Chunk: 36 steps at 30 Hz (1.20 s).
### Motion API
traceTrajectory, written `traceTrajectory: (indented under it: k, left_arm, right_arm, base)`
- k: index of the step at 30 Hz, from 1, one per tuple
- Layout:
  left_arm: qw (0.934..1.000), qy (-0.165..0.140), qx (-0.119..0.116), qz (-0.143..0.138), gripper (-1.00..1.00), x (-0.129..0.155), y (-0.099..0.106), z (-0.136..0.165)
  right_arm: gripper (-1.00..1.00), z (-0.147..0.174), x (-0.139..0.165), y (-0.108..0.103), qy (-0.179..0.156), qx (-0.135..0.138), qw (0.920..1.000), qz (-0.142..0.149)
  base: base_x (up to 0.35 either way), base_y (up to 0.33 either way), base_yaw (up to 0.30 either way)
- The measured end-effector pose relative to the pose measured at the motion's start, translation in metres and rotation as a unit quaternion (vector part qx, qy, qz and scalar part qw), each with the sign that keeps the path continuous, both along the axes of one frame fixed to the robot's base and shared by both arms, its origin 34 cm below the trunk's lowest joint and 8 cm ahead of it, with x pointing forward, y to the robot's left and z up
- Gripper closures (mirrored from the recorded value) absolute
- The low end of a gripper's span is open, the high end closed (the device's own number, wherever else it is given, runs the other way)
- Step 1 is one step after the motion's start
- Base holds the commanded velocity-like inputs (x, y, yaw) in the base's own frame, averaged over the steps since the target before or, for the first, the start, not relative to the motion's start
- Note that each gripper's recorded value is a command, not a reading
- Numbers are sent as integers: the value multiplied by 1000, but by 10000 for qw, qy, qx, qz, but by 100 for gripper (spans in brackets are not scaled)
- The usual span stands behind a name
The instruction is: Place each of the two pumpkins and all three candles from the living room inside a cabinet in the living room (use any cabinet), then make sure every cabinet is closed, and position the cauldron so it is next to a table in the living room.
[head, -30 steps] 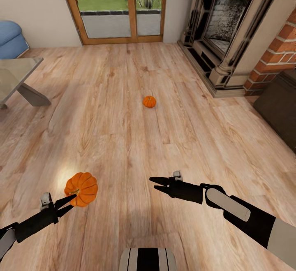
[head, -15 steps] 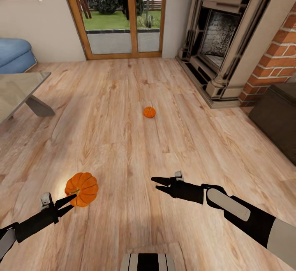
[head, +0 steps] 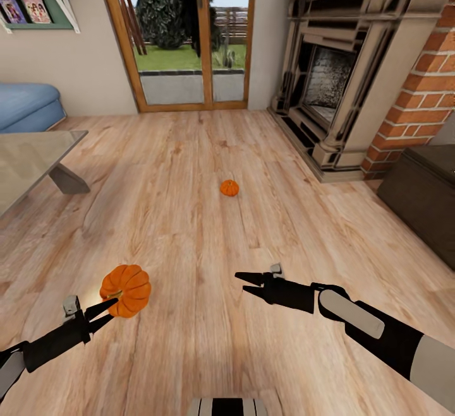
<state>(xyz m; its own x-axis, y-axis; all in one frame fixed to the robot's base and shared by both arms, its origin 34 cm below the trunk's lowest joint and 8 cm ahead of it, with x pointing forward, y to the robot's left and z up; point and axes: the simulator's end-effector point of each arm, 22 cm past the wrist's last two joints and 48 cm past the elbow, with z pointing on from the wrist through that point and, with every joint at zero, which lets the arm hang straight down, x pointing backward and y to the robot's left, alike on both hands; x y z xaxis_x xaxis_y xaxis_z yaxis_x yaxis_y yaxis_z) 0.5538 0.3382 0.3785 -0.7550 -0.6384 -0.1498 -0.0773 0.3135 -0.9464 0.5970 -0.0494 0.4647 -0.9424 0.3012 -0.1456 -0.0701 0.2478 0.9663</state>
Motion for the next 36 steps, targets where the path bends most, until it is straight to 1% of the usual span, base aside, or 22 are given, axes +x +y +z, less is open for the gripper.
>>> traceTrajectory:
  k: [12,22,31,36]
  left_arm:
    - [9996,-292,-2,-4,100,7,0,29]
    - [9987,-504,-7,4,100,11,0,51]
    - [9986,-524,-4,28,100,11,2,52]
    - [9986,-524,-2,27,100,11,2,52]
  right_arm:
    - [-100,31,2,-1,-295,4,9996,-9]
    - [-100,50,3,-3,-482,-33,9988,-36]
    - [-100,47,5,-5,-462,-74,9989,-64]
    - [-100,43,6,-8,-439,-107,9989,-98]
  base:
    - [0,0,0]
    - [0,0,0]
    - [14,0,0]
    - [269,0,0]
